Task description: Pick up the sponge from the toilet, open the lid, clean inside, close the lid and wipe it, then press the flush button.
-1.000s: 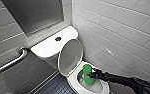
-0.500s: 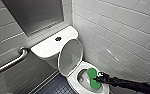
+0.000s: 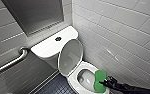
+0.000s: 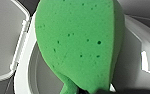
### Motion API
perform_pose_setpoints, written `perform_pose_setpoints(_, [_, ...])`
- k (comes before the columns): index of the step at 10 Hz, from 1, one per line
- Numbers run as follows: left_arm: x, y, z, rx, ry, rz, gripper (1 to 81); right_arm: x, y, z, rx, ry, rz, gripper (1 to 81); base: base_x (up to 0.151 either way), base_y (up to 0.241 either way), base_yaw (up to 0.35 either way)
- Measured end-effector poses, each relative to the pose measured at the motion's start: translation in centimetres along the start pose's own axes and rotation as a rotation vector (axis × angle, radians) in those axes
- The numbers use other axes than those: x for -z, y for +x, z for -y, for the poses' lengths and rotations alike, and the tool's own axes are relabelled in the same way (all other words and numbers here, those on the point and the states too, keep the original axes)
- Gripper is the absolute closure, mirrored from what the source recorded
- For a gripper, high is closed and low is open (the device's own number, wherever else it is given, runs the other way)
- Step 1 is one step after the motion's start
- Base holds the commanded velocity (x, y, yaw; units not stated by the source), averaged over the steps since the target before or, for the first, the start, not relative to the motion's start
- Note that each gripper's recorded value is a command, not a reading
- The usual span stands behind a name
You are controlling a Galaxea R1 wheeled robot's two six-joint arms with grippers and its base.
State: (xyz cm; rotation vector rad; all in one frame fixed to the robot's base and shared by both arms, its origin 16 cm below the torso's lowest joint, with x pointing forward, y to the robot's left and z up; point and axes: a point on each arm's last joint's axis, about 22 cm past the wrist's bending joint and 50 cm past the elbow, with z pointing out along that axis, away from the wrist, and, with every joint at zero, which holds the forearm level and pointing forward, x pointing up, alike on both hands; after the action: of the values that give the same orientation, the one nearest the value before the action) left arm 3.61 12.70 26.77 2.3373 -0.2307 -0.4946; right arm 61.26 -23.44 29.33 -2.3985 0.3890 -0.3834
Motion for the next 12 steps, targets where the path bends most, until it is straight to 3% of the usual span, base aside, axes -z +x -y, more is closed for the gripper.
perform_pose_setpoints(2, [-0.1,0.1,-0.2,-0.002,-0.003,-0.001,1.0,2.5,-0.7,-1.1,-0.054,0.015,-0.024,81.1,0.000,0.000,0.000])
perform_pose_setpoints(3, [-0.1,0.1,-0.2,-0.001,-0.003,-0.001,1.0,4.1,-2.5,-3.4,-0.092,-0.012,-0.020,81.1,0.000,0.000,0.000])
perform_pose_setpoints(4, [-0.1,0.1,-0.2,-0.002,-0.004,-0.001,1.0,5.1,-3.8,-4.2,-0.124,-0.005,-0.039,81.1,0.000,0.000,0.000])
perform_pose_setpoints(8, [-0.2,0.1,-0.4,-0.003,-0.006,-0.001,1.0,7.2,-8.1,-5.6,-0.209,0.020,-0.087,81.1,0.000,0.000,0.000])
perform_pose_setpoints(10, [-0.2,0.1,-0.4,-0.004,-0.005,-0.002,1.0,9.2,-11.4,-6.9,-0.247,0.002,-0.063,81.1,0.000,0.000,0.000])
perform_pose_setpoints(12, [-0.3,0.2,-0.4,-0.005,-0.007,-0.002,1.0,14.6,-17.1,-11.5,-0.298,-0.111,0.014,81.1,0.000,0.000,0.000])
